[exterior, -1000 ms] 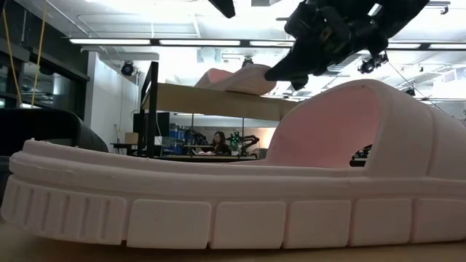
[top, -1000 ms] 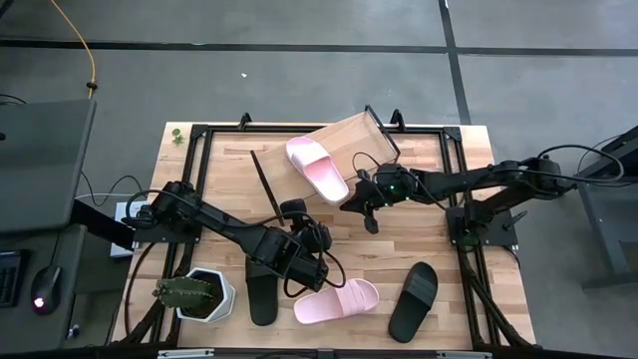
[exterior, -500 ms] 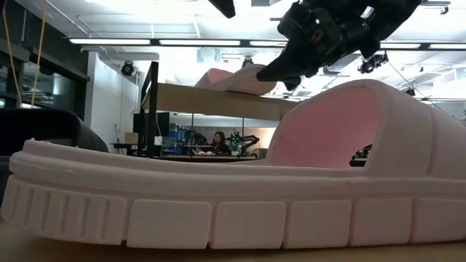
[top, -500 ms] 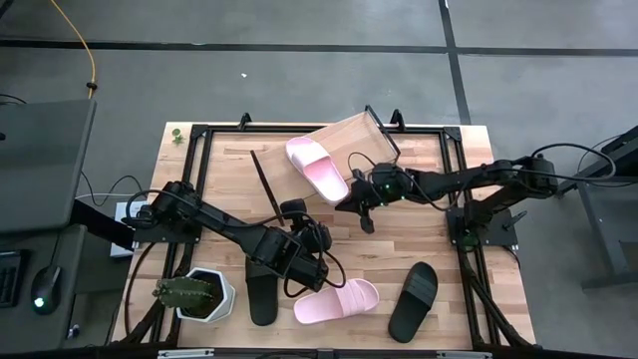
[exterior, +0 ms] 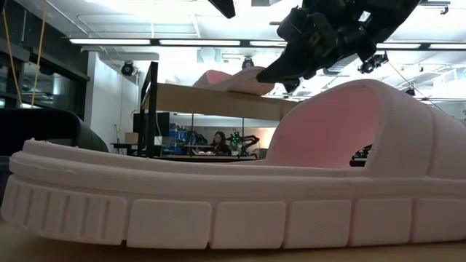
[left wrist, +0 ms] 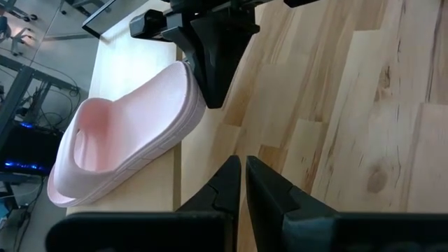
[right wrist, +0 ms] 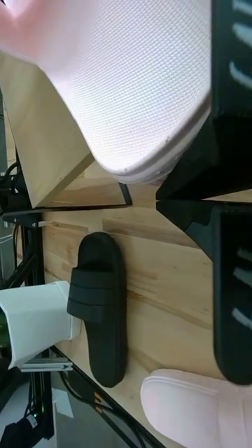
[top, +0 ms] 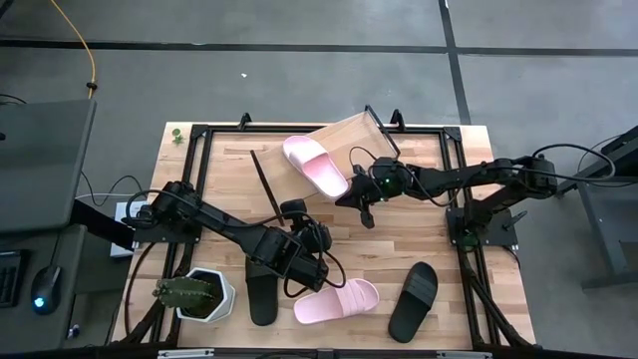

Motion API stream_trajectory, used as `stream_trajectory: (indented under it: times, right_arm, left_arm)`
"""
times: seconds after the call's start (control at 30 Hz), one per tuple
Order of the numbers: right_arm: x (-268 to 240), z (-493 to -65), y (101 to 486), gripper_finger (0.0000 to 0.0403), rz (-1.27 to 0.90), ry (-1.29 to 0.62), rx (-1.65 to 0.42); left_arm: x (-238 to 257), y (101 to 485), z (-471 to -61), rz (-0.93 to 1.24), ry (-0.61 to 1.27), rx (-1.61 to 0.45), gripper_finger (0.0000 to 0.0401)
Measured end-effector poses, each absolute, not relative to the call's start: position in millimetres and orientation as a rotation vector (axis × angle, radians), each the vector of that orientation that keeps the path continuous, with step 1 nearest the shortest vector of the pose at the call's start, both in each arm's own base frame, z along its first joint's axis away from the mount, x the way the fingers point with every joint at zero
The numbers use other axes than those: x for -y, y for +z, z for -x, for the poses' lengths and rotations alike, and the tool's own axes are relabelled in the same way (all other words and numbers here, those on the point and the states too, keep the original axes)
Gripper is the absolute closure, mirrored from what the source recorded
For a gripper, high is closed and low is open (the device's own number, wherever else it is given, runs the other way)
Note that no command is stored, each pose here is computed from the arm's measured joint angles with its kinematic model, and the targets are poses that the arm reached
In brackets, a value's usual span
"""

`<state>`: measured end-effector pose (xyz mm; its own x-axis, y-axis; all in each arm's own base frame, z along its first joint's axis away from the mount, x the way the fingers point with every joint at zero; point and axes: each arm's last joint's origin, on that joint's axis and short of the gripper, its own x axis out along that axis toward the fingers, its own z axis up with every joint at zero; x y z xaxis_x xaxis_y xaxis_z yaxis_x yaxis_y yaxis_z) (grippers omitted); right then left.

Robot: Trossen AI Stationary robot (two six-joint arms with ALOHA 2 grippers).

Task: Pick and place slides into the shelf
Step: Put the top pink slipper on the shelf

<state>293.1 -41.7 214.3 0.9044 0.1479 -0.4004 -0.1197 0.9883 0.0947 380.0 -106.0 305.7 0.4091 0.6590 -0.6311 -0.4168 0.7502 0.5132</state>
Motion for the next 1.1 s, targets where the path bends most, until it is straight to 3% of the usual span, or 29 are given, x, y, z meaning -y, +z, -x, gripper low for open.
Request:
stream_trajectory:
  times: [1.1]
  right_arm:
    - [42.6, -296.0, 220.9, 0.0403, -0.052, 0.122, -0.358]
  left_arm:
    - [106.0, 305.7, -380.0, -0.295, 0.69, -0.925, 0.0387]
